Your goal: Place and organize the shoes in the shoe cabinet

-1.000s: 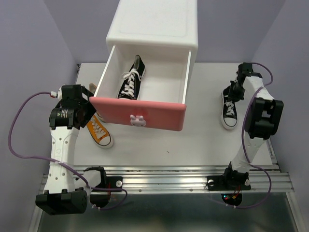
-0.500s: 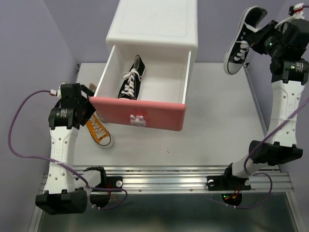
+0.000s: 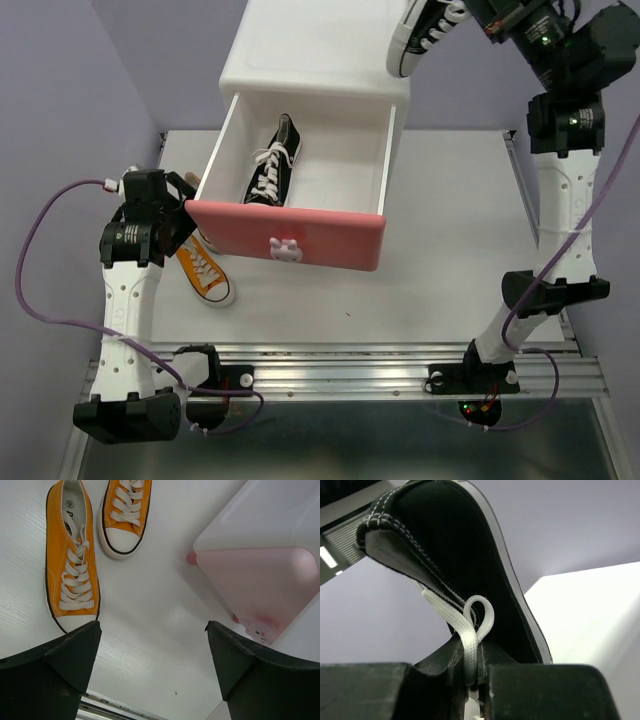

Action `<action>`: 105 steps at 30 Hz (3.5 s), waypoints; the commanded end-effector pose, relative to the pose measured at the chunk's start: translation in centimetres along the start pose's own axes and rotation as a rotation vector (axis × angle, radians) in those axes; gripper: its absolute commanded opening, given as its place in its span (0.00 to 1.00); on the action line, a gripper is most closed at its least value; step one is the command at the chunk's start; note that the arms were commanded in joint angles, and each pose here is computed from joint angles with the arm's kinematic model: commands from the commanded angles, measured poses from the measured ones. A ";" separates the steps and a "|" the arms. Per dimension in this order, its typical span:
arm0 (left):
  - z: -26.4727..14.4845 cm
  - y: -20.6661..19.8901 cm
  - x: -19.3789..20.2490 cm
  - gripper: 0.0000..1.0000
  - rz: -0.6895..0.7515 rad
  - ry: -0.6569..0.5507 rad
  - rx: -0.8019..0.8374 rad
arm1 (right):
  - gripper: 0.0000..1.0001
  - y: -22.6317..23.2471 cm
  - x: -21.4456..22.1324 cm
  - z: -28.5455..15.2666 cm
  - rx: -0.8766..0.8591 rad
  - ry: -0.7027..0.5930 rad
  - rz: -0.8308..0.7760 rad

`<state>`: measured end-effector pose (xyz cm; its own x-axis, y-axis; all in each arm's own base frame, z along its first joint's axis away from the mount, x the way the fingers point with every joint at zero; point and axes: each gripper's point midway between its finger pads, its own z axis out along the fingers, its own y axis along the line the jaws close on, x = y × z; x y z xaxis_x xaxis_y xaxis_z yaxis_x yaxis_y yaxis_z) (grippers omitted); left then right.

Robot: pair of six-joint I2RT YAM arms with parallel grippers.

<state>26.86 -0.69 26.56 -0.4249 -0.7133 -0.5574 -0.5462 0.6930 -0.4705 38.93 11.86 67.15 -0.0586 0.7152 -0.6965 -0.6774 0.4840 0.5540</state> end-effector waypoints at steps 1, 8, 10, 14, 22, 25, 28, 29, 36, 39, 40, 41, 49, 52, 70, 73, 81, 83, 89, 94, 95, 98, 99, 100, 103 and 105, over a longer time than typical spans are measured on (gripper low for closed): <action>-1.4 -0.8 -1.4 0.99 0.014 -0.064 0.047 | 0.01 10.9 0.4 0.3 -0.310 -0.047 0.055; -1.8 -0.5 -1.2 0.99 0.014 -0.061 0.044 | 0.01 17.5 9.0 1.9 -0.464 0.116 0.188; -1.8 -0.4 -1.0 0.99 0.009 -0.058 0.043 | 0.01 16.9 12.4 2.2 -0.417 0.210 0.190; -1.5 -0.3 -0.5 0.99 -0.007 -0.046 0.050 | 0.01 17.1 17.8 1.9 -0.348 0.336 0.155; -0.9 -0.3 0.3 0.99 -0.034 -0.024 0.066 | 0.01 14.4 26.3 -0.3 -0.213 0.568 0.055; -0.8 -0.4 0.2 0.99 -0.035 -0.026 0.071 | 0.01 13.6 26.6 -0.5 -0.162 0.577 0.017; -0.8 -0.3 0.3 0.99 -0.037 -0.029 0.070 | 0.01 12.7 27.0 -1.3 -0.095 0.588 0.009; -0.7 -0.3 0.4 0.99 -0.039 -0.026 0.071 | 0.01 12.0 26.8 -1.7 -0.052 0.589 0.002; -0.2 0.0 0.8 0.99 -0.046 -0.019 0.064 | 0.01 10.3 29.1 -4.4 0.056 0.694 -0.018; -0.1 -0.1 0.7 0.99 -0.039 -0.017 0.064 | 0.01 9.5 29.2 -4.7 0.099 0.704 -0.027; 0.0 -0.1 0.7 0.99 -0.040 -0.017 0.062 | 0.01 9.4 29.2 -4.7 0.106 0.702 -0.026; 0.0 -0.2 0.7 0.99 -0.039 -0.018 0.065 | 0.01 9.4 29.2 -4.5 0.111 0.698 -0.021; 0.3 -0.1 0.7 0.99 -0.036 -0.017 0.064 | 0.01 8.0 29.2 -4.4 0.262 0.645 -0.015; 0.3 -0.1 1.1 0.99 -0.028 -0.004 0.069 | 0.01 6.7 28.8 -4.7 0.381 0.594 -0.017; -0.3 0.6 1.6 0.99 0.026 0.013 0.056 | 0.01 5.3 27.8 -5.6 0.686 0.359 -0.093; -0.3 0.9 1.8 0.99 0.031 0.019 0.048 | 0.01 5.4 28.0 -5.7 0.686 0.357 -0.095; -0.5 1.2 2.1 0.99 0.040 0.022 0.045 | 0.00 4.7 29.5 -5.4 0.698 0.383 -0.128; -0.6 1.3 2.1 0.99 0.038 0.021 0.044 | 0.01 4.6 30.2 -5.4 0.700 0.397 -0.127; -0.6 1.4 2.3 0.99 0.042 0.026 0.041 | 0.01 4.5 30.9 -5.3 0.699 0.418 -0.134; -0.8 2.2 2.0 0.99 0.037 0.000 0.010 | 0.01 3.9 31.6 -5.5 0.719 0.431 -0.156; -0.9 2.2 2.0 0.99 0.036 -0.002 0.009 | 0.01 3.6 31.7 -5.5 0.731 0.425 -0.162; -0.8 2.3 2.1 0.99 0.032 -0.002 0.004 | 0.01 3.2 31.7 -5.6 0.751 0.417 -0.163; -0.8 2.4 2.0 0.99 0.029 -0.002 0.003 | 0.01 3.2 31.8 -5.6 0.752 0.419 -0.166; -0.8 2.4 2.1 0.99 0.025 0.000 0.001 | 0.01 3.1 32.0 -5.6 0.751 0.424 -0.173; -0.7 2.3 2.0 0.99 0.018 -0.004 0.002 | 0.01 3.0 32.4 -5.6 0.751 0.432 -0.176; -0.6 2.2 2.0 0.99 0.013 -0.003 0.003 | 0.02 3.0 32.5 -5.4 0.748 0.429 -0.172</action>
<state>24.45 -1.08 25.01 -0.4475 -0.6988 -0.5580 -0.5243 0.7105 -0.4694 30.65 33.48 42.69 -0.4073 0.3716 -0.8343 -0.0618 0.9002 0.4311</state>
